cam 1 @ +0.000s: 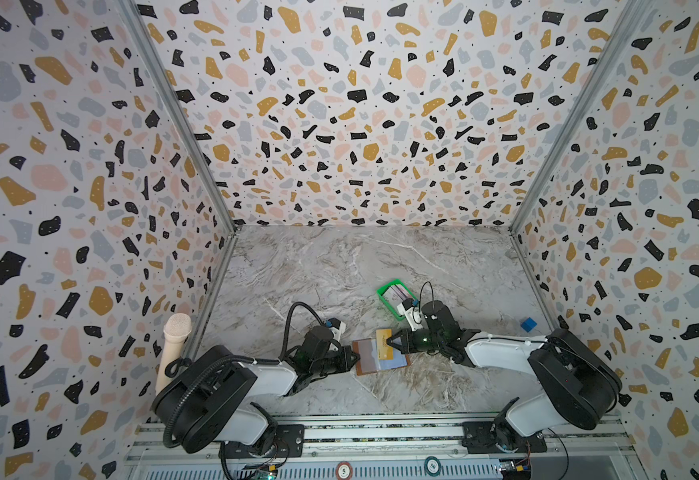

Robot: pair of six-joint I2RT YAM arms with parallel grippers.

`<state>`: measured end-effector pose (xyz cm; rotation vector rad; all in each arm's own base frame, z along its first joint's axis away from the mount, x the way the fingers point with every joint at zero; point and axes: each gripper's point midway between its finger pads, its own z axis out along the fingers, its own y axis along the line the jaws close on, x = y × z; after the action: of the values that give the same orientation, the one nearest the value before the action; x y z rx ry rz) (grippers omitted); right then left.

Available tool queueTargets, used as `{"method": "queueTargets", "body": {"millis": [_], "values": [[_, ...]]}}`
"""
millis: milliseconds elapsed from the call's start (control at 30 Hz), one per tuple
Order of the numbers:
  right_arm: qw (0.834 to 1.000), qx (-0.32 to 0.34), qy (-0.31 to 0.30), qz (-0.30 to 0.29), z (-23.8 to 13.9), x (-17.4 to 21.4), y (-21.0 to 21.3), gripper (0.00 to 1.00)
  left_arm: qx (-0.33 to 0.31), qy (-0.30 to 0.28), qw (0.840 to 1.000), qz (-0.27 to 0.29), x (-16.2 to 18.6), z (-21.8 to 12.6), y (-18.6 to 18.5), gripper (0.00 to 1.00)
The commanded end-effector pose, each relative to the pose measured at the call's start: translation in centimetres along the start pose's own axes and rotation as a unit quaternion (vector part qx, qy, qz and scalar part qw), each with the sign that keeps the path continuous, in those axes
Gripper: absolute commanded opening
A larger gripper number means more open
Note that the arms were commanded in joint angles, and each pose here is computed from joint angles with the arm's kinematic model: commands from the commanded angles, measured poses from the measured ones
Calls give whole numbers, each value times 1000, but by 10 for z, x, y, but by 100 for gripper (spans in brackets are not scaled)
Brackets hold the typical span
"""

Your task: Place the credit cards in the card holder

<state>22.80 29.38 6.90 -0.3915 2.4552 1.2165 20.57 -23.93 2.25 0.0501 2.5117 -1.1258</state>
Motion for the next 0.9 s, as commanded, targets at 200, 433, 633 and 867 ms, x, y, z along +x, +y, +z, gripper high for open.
{"method": "queueTargets", "body": {"millis": [200, 433, 633, 867], "values": [[998, -13, 22, 49, 2, 11, -2, 0, -2, 1, 1000, -7, 5, 0, 5, 0], [996, -3, 37, 77, 5, 19, -10, 0, -1, 0, 1000, -9, 6, -1, 5, 0], [994, 0, 51, 92, 8, 23, -14, 0, -2, -1, 1000, -11, 6, -2, 6, 0], [994, -33, 49, 91, 6, 20, -3, 0, -2, -1, 1000, -12, 7, -2, 6, 0]]}}
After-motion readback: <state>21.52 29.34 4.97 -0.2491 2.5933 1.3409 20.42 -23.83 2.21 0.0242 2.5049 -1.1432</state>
